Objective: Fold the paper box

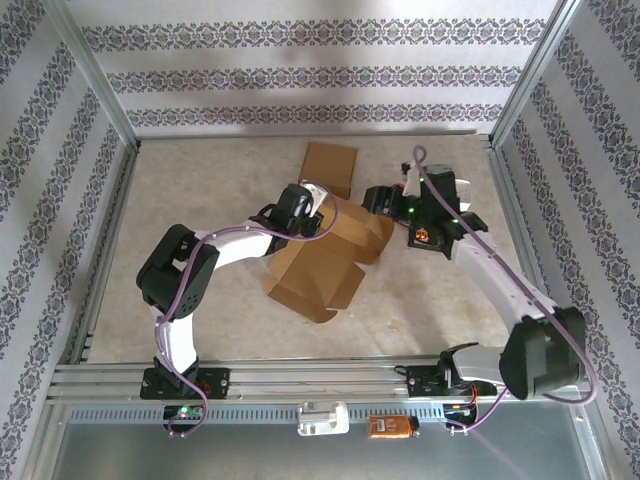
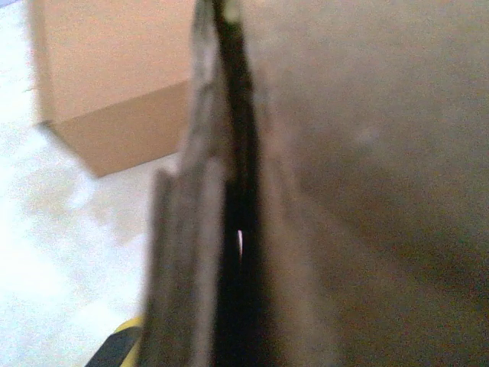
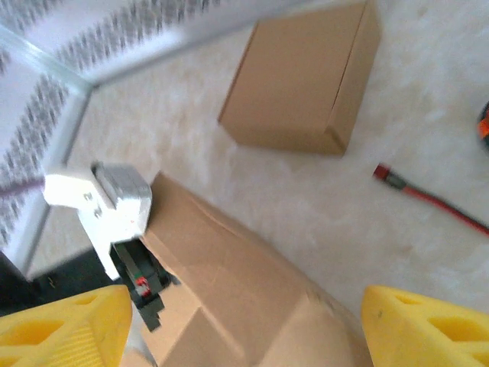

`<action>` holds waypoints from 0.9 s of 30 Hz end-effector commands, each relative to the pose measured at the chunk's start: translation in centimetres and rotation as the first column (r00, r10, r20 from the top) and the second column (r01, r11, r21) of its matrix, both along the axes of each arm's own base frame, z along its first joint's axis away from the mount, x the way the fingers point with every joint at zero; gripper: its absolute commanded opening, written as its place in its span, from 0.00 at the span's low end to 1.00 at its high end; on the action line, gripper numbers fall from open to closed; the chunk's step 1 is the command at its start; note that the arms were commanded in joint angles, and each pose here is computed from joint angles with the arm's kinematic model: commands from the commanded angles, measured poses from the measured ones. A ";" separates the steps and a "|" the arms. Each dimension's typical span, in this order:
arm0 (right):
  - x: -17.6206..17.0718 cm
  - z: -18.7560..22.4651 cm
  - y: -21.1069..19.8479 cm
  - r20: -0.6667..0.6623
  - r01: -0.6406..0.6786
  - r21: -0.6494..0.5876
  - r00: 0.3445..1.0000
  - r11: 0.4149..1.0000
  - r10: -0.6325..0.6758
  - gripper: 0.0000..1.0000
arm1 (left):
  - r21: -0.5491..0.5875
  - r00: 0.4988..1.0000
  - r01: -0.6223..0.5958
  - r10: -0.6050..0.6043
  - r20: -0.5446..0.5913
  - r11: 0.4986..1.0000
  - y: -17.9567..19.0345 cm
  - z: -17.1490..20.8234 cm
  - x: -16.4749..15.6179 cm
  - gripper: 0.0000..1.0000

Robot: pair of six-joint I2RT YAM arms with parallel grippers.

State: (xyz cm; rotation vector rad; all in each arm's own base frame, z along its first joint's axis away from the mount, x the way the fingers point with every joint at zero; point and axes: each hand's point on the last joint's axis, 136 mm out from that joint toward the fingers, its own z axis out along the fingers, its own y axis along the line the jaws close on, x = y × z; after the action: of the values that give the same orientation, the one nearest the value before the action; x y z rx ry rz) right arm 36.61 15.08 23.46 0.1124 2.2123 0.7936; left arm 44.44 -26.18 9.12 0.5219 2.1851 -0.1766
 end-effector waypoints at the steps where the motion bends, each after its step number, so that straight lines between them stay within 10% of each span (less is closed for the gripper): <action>1: -0.1 1.0 -2.9 -0.087 0.211 -0.001 0.974 0.978 -0.210 0.78 | 0.067 0.953 -0.303 0.304 -0.008 0.951 4.9 -0.4 -0.5 0.02; 19: -1.6 2.0 1.2 -0.254 0.205 0.022 0.948 0.979 -0.193 0.73 | -0.306 0.950 -0.300 0.311 -0.016 0.903 5.9 11.3 -8.0 0.70; 27: -0.2 -1.8 5.4 -0.369 0.191 0.055 0.916 0.980 -0.158 0.81 | -0.447 0.911 -0.359 0.204 -0.358 0.819 7.2 13.6 -6.1 0.65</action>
State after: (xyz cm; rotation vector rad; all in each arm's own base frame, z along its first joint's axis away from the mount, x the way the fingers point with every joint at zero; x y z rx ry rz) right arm 35.56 19.92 21.79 0.4701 2.4701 0.7930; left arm 39.60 -18.02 25.78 -0.1170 2.1296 -0.5211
